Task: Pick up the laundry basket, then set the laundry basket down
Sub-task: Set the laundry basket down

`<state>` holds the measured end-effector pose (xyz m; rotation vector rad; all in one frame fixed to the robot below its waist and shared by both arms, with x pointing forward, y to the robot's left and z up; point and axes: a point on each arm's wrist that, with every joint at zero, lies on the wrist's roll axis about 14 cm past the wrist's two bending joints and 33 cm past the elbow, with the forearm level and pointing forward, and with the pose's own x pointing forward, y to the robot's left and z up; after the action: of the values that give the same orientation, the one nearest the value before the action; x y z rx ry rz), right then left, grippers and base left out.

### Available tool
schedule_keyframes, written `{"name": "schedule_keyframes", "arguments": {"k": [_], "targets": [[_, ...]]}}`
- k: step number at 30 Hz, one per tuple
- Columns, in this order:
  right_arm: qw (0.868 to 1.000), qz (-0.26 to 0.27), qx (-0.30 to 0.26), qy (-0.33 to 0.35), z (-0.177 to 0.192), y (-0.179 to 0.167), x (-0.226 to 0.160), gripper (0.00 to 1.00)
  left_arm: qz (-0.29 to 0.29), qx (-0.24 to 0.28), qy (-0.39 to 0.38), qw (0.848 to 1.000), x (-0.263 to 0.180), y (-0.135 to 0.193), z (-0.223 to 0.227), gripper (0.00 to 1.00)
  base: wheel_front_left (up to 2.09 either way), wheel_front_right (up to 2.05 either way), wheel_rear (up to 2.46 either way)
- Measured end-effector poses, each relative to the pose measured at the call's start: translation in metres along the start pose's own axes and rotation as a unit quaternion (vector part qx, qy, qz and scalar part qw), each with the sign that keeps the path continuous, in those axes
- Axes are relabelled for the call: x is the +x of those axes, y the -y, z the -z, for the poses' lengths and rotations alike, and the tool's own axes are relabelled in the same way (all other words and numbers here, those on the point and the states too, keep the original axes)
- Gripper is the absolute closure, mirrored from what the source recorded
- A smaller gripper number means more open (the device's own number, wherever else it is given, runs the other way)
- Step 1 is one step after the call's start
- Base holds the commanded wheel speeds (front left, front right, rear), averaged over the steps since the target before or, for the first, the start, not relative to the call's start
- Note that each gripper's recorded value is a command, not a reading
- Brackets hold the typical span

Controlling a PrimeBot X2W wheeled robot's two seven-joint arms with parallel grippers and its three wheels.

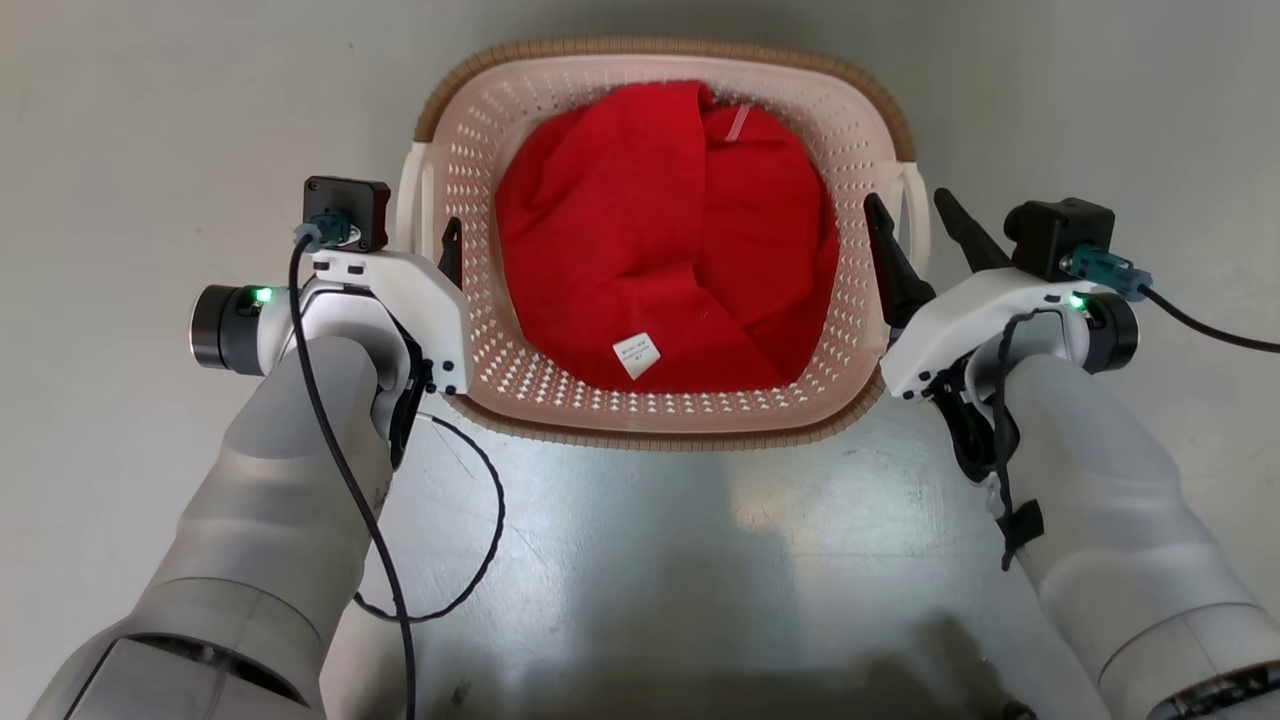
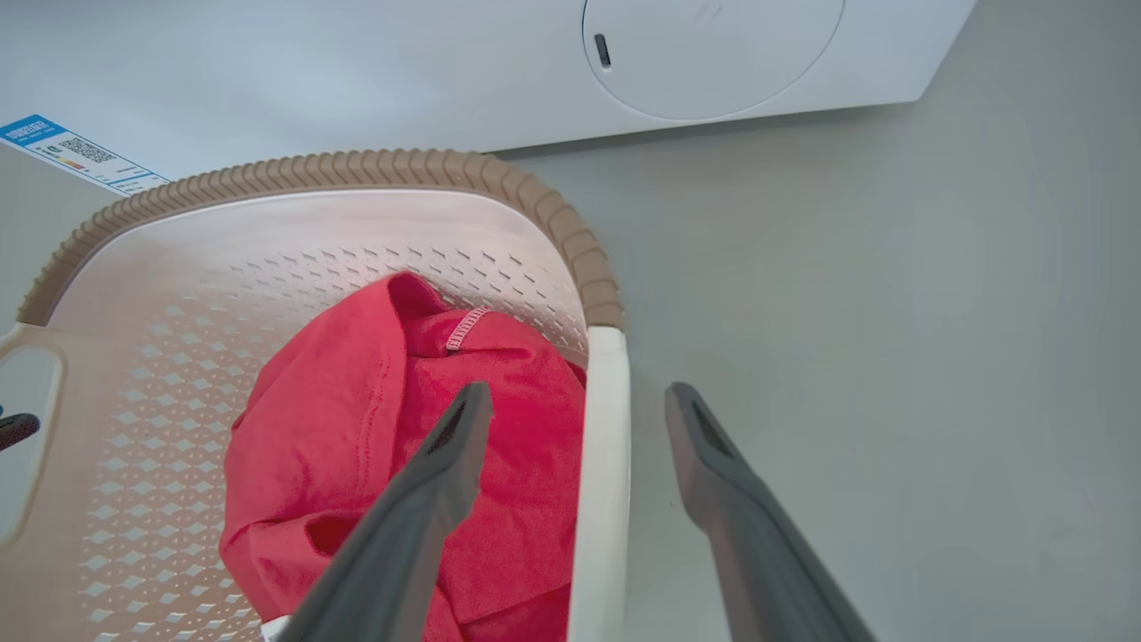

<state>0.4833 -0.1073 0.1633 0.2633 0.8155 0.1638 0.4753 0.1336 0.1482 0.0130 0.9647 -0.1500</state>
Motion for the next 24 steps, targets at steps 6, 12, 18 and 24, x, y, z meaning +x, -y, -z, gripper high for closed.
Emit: {"name": "schedule_keyframes", "arguments": {"k": [6, 12, 18, 24], "targets": [[1.0, 0.005, -0.012, 0.014, -0.012, 0.0, -0.014, 0.0, -0.001, -0.029, 0.041, 0.999, -0.014, -0.001, -0.027, 0.0, 0.0, 0.0, 0.0], [0.999, 0.007, -0.029, 0.046, -0.039, -0.005, -0.036, 0.0, -0.004, -0.05, 0.064, 0.997, -0.043, 0.0, -0.036, 0.0, 0.0, 0.0, 0.0], [0.995, 0.004, -0.042, 0.091, -0.073, -0.014, -0.065, 0.0, -0.003, -0.06, 0.107, 0.992, -0.076, 0.002, -0.059, 0.0, 0.0, 0.0, 0.0], [0.99, -0.002, -0.061, 0.131, -0.099, -0.025, -0.096, 0.0, 0.0, -0.075, 0.161, 0.984, -0.11, 0.003, -0.084, 0.0, 0.0, 0.0, 0.0]]}}
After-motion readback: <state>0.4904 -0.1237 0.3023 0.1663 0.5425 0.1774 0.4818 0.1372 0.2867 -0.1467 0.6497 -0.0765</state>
